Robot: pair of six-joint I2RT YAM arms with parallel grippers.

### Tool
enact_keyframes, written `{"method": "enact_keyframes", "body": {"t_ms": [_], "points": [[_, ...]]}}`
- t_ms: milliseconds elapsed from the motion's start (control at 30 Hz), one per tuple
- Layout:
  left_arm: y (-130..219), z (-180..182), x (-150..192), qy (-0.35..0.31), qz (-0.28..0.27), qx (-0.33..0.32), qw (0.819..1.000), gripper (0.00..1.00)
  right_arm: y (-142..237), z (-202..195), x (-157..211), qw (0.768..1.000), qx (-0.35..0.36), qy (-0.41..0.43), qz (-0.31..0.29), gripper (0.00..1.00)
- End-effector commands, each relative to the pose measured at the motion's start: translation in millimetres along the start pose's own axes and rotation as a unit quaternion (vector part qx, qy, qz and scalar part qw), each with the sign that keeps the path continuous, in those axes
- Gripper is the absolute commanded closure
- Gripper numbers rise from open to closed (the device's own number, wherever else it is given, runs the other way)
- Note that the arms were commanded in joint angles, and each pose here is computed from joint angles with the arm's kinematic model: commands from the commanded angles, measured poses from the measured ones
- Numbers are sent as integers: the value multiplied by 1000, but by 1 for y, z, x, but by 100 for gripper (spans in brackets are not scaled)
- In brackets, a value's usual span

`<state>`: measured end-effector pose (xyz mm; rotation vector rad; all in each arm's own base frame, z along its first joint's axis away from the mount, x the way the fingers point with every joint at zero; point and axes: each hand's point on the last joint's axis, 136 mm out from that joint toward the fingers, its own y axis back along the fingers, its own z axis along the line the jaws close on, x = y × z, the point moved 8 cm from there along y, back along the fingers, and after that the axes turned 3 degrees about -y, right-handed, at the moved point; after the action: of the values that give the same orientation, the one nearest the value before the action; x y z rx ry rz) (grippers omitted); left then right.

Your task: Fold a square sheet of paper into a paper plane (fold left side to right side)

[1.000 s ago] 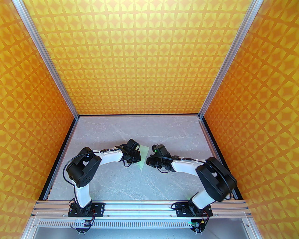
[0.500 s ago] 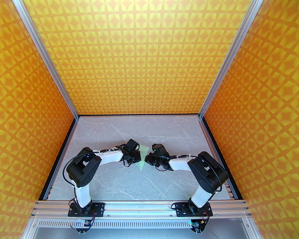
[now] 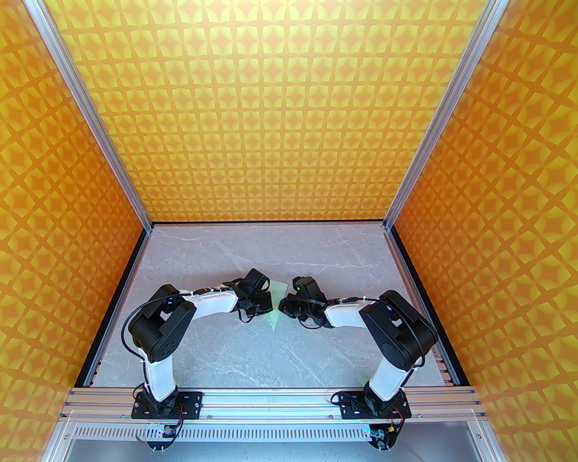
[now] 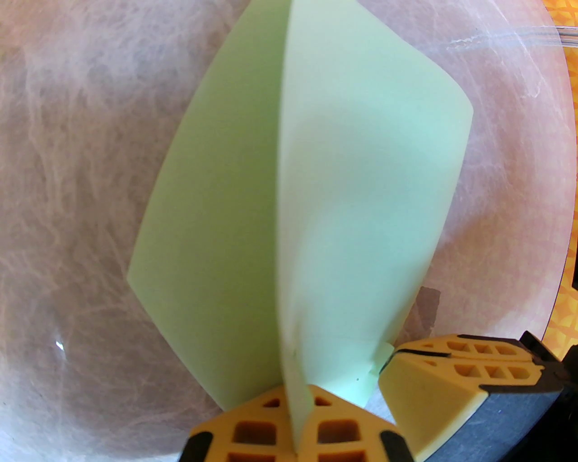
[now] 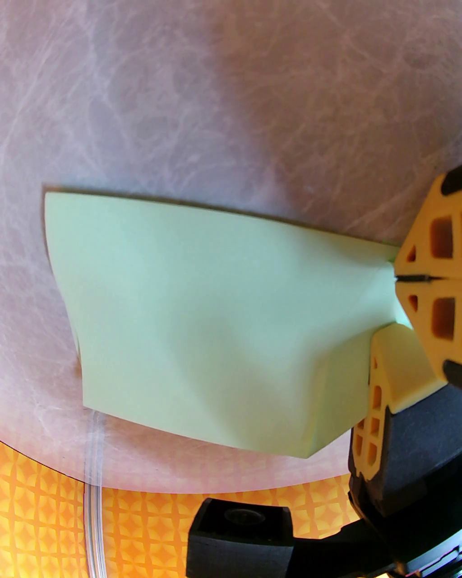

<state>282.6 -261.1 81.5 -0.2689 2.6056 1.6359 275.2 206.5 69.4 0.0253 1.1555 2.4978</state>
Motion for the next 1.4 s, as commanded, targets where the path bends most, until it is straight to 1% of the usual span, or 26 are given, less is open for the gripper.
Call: {"method": "enact_keyframes", "body": {"t_ms": [0, 100, 167, 300, 533, 833, 1033, 1133, 1233, 1367], "points": [[0, 3, 3, -4, 2, -13, 1000, 100, 18, 8, -6, 999, 2, 21, -31, 100], [-1, 3, 3, -4, 2, -13, 1000, 100, 26, 16, -6, 999, -8, 40, -34, 100], [-2, 3, 3, -3, 2, -14, 1000, 100, 25, 19, -6, 998, -17, 48, -24, 100], [-1, 3, 3, -4, 2, -13, 1000, 100, 14, 21, -6, 999, -28, 45, 0, 100], [-1, 3, 3, -5, 2, -13, 1000, 100, -2, 13, -5, 999, -23, 29, 13, 100], [2, 1, 3, -8, 0, -10, 1000, 100, -11, -10, 0, 998, 51, 22, 31, 100], [19, -5, -3, -16, -15, 3, 1000, 84, -10, -16, 2, 996, 73, 26, 37, 100], [30, -7, -8, -17, -28, 12, 999, 81, -11, -16, 2, 996, 76, 25, 39, 100], [38, -9, -13, -22, -45, 27, 998, 79, -12, -17, 3, 996, 76, 24, 42, 100], [37, -17, -16, -31, -51, 58, 996, 80, -13, -18, 3, 996, 77, 23, 45, 100]]}}
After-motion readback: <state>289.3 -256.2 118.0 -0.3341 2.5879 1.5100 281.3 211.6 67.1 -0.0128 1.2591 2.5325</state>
